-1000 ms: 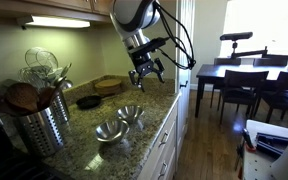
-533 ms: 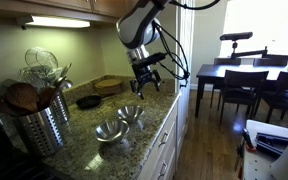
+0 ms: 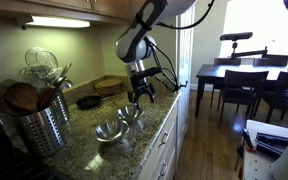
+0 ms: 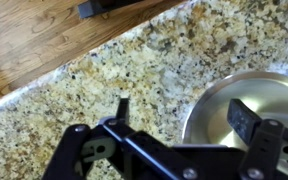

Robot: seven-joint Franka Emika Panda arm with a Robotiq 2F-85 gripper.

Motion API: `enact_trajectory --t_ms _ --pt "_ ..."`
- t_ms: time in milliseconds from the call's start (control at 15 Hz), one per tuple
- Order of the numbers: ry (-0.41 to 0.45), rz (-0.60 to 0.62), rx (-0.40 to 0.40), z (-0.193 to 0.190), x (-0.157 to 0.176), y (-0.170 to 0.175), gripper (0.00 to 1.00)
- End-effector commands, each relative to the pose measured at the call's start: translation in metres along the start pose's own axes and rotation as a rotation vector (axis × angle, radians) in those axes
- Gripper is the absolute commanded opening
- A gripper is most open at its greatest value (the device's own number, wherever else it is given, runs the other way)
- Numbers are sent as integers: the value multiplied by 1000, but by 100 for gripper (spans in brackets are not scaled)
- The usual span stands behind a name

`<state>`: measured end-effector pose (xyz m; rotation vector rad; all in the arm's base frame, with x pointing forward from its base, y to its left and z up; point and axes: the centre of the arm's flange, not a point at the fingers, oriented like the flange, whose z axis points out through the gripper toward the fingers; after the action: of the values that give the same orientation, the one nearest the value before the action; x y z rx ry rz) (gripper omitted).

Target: Stack the metal bowls

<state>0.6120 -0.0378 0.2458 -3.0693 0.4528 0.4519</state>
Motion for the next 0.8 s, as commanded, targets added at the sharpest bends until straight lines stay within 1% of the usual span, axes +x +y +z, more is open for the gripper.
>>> enact_trajectory --t_ms 0,333,667,733 --pt "-10 -24 39 3 21 2 100" --pt "-13 -22 68 14 41 -1 100" --pt "-2 -10 84 18 58 -1 100" --pt "0 -8 84 18 60 -1 97"
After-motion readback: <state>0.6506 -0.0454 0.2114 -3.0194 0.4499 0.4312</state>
